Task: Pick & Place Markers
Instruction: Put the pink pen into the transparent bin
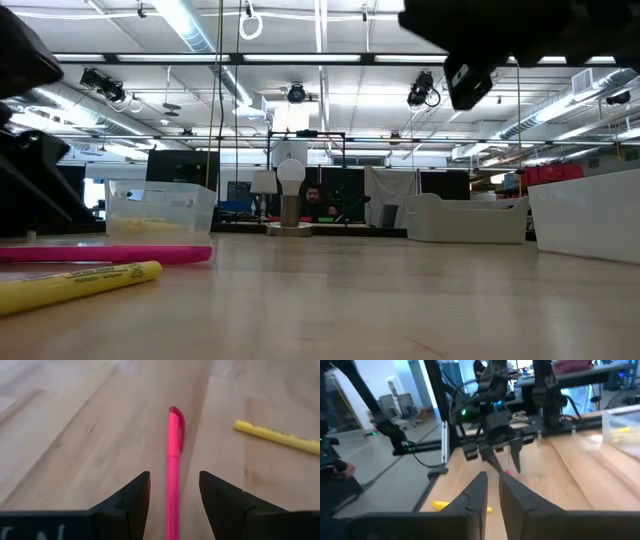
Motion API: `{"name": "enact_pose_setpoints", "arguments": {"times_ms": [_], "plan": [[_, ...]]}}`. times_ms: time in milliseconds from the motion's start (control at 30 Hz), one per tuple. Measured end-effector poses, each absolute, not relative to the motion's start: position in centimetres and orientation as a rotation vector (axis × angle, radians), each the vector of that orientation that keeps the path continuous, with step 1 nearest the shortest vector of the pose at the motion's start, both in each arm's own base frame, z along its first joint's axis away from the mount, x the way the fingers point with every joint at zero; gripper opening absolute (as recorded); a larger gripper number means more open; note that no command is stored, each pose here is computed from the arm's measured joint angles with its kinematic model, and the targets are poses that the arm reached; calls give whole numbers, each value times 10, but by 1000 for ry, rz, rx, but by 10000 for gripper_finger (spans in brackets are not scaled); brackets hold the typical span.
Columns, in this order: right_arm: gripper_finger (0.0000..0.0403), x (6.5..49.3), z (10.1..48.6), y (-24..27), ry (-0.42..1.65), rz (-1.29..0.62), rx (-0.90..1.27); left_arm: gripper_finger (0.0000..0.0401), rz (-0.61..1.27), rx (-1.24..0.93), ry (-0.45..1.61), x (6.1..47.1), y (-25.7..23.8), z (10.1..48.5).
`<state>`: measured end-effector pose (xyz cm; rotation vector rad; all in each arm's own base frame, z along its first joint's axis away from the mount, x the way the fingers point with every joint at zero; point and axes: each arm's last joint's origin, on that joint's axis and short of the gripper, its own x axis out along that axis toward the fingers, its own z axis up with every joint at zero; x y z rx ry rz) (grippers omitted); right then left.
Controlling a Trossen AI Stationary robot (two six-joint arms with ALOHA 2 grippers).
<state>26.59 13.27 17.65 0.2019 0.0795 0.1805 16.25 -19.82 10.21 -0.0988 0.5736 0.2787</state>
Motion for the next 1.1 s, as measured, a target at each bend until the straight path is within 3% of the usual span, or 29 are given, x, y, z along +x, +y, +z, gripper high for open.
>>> {"name": "enact_pose_setpoints", "arguments": {"times_ms": [233, 533, 667, 833, 1100], "plan": [[47, 295, 146, 157, 119, 106, 183, 177, 190, -151, 539, 177, -180, 94], [47, 324, 149, 167, 75, 98, 124, 170, 151, -113, 638, 201, -160, 88], [47, 326, 152, 168, 65, 101, 110, 132, 162, -117, 664, 205, -157, 80], [47, 326, 150, 168, 77, 101, 110, 49, 165, -130, 655, 205, -157, 82], [47, 326, 149, 168, 85, 98, 114, 42, 195, -153, 538, 205, -149, 119]]}}
